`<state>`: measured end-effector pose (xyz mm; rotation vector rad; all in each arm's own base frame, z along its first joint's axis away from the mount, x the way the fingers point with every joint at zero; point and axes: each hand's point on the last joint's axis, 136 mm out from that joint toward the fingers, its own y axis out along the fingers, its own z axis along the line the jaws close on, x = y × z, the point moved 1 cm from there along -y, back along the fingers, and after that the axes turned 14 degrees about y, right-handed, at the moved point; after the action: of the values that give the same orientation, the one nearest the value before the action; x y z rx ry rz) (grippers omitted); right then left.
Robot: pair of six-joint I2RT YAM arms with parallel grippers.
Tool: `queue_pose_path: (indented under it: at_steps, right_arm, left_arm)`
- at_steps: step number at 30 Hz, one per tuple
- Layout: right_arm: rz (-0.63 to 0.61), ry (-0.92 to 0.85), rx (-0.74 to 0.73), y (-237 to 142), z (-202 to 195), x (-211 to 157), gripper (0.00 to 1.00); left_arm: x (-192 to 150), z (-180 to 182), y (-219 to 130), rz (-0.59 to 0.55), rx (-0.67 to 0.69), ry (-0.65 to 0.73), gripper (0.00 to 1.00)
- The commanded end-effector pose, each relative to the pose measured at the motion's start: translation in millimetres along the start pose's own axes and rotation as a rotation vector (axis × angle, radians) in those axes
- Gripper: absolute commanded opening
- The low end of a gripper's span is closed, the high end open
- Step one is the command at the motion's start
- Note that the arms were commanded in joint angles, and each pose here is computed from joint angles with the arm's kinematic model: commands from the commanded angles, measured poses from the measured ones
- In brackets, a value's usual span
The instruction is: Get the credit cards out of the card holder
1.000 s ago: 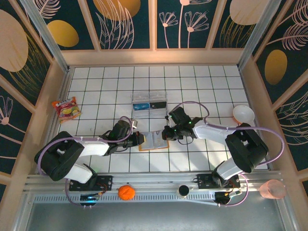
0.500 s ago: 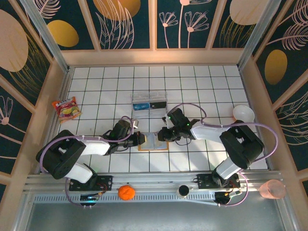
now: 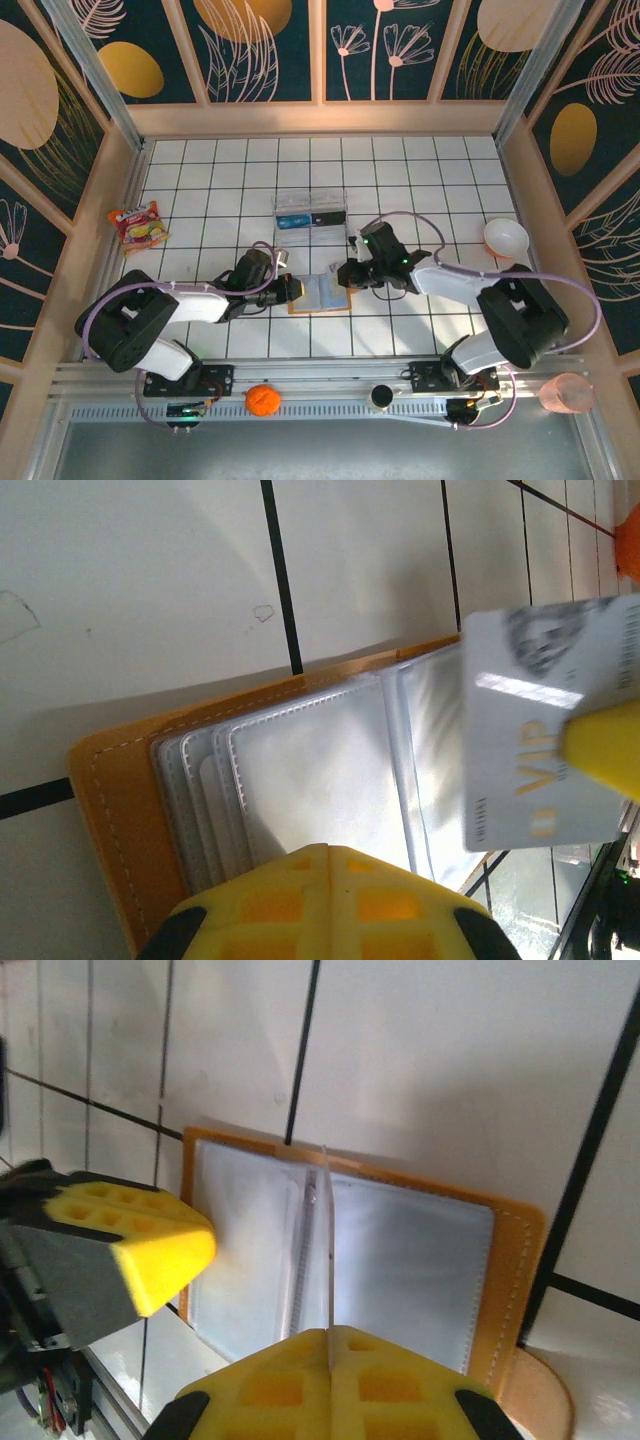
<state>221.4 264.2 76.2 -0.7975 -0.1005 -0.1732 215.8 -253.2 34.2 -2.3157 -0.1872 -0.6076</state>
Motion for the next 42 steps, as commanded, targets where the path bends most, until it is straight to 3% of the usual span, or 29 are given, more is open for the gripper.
queue_pose_path:
  at_steps: [1,4,10,13,19,24,30,42]
  right_arm:
    - [-0.092,-0.057,0.031,-18,11,12,0.0]
    - [-0.151,-0.085,0.08,-29,23,18,0.0]
    - [-0.26,-0.15,0.22,-50,50,29,0.0]
    - [-0.308,-0.186,0.322,-61,70,34,0.0]
    - [-0.36,-0.241,0.622,-91,120,36,0.0]
    - [-0.374,-0.234,0.758,-104,139,37,0.0]
    - [-0.338,-0.2,0.853,-101,155,36,0.0]
    - [-0.308,-0.182,0.894,-89,166,32,0.0]
  left_arm:
    - [9,-9,-4,-0.036,-0.022,0.002,0.0]
    - [32,-25,-16,-0.122,-0.058,0.043,0.21]
    - [86,-61,-75,-0.386,-0.228,0.113,0.42]
    - [94,-82,-91,-0.439,-0.331,0.16,0.46]
    - [96,-101,-101,-0.471,-0.456,0.17,0.5]
    - [100,-111,-115,-0.534,-0.512,0.184,0.51]
    - [105,-116,-121,-0.574,-0.547,0.186,0.44]
    - [107,-123,-125,-0.587,-0.592,0.189,0.3]
